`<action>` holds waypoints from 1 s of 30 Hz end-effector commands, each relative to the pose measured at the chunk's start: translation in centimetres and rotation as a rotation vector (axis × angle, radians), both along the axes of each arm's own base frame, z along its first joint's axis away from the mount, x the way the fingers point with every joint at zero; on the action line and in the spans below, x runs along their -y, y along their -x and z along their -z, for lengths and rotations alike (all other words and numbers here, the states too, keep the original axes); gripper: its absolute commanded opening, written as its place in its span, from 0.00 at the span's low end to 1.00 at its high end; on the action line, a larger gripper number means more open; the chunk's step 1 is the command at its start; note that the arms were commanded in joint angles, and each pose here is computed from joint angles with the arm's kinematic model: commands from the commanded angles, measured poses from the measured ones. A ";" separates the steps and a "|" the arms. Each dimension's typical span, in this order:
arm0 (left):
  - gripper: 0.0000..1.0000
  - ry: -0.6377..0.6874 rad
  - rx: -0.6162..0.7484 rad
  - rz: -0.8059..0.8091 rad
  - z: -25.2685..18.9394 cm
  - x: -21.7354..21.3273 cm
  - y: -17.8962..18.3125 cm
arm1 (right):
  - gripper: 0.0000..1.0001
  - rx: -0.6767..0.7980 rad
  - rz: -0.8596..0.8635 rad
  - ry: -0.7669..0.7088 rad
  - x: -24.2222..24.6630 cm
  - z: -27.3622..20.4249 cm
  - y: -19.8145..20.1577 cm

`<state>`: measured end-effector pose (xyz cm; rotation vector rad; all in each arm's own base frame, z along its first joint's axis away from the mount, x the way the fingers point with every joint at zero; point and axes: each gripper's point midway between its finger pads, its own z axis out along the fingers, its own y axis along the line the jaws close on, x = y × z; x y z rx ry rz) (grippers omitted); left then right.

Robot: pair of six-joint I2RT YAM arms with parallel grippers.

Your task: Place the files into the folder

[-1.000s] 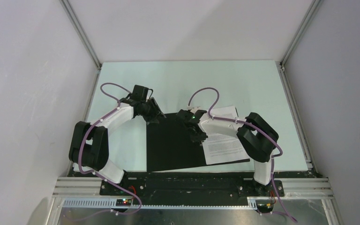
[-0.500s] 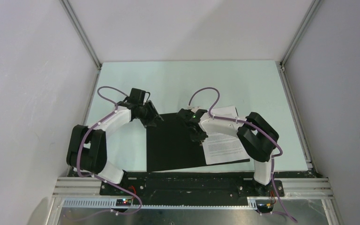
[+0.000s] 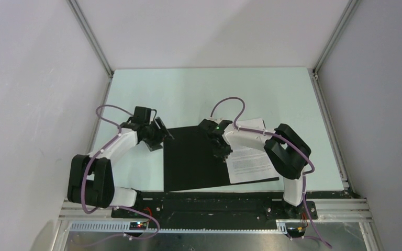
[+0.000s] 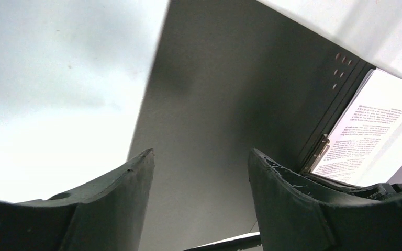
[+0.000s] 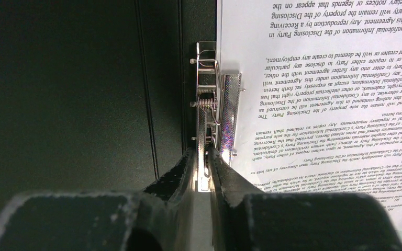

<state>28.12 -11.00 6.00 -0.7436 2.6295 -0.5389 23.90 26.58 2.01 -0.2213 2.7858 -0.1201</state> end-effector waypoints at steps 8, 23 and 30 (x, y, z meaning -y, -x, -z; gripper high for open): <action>0.77 -0.047 0.032 -0.013 -0.1 -2.5 1.1 | 0.00 0.007 0.010 -0.004 1.0 0.5 -1.7; 1.00 0.039 -0.017 0.167 1.0 -1.0 0.4 | 0.00 0.133 -0.021 -0.189 0.3 -8.8 -4.8; 1.00 0.151 0.008 0.217 -0.2 1.0 -0.5 | 0.00 0.152 -0.026 -0.237 0.4 -10.6 -5.2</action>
